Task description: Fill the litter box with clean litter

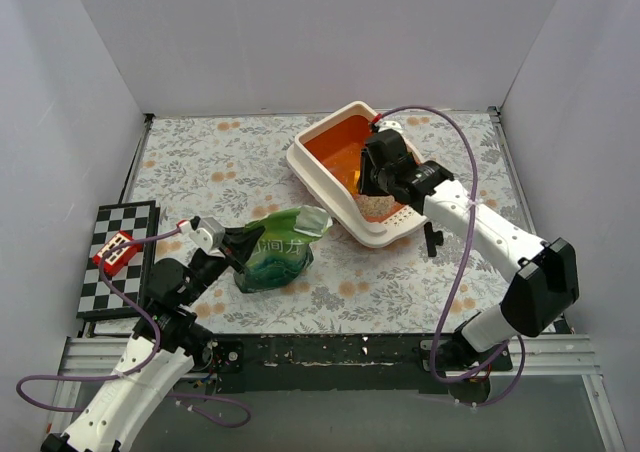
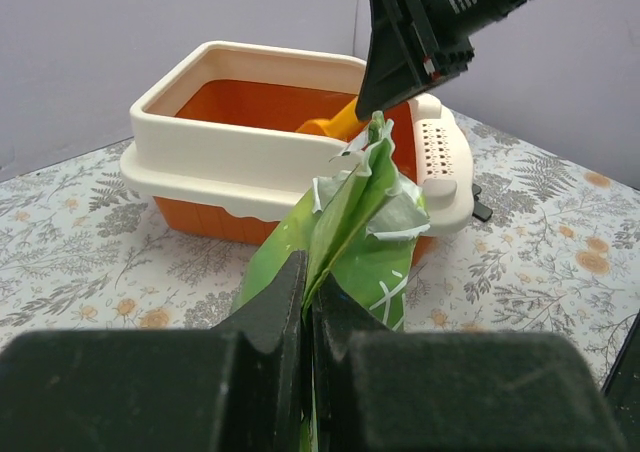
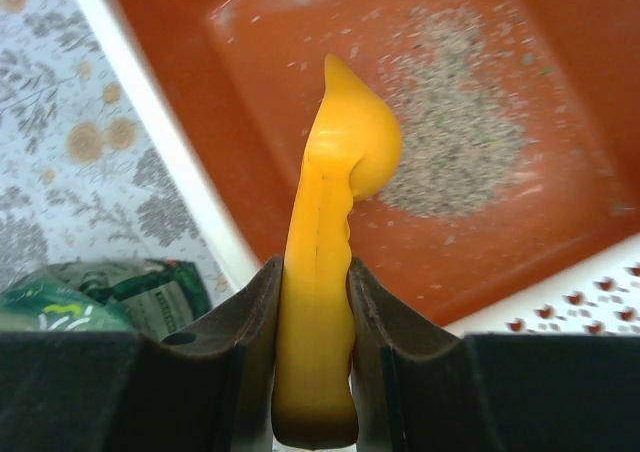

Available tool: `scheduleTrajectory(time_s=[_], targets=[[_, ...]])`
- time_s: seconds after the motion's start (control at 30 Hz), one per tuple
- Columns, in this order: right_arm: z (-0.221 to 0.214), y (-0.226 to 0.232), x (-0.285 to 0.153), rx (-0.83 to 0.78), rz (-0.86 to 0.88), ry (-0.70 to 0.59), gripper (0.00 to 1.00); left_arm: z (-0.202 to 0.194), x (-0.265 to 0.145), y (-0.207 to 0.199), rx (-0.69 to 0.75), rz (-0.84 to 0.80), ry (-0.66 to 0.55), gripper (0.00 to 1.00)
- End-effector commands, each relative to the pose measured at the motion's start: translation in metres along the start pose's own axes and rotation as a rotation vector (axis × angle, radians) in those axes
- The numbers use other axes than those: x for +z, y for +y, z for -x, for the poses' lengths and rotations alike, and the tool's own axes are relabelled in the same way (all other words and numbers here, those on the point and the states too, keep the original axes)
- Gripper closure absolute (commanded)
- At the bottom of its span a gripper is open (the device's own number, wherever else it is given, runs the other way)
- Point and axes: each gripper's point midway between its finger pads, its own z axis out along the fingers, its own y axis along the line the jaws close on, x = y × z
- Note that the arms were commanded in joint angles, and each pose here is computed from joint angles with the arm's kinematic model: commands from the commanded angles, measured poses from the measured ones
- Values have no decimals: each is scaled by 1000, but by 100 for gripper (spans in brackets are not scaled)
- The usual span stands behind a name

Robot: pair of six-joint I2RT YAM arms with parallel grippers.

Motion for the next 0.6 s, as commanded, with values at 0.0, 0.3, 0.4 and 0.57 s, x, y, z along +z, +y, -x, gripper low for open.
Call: scheduleTrajectory(time_s=[0.0,0.3,0.4,0.57], targets=[[63,-35,-57,-43,-173,-190,99,2,0,-12,9,-70,1,100],[62,-39,-125,-104,-112,-167,99,-5,0,-48,-10,-285,65,100],[68,-22,-159,-127,6,-161,99,-6,2,-54,-28,-327,100,100],[61,21,-214,-152,293,-87,99,-1,2,-55,-49,-321,126,100]])
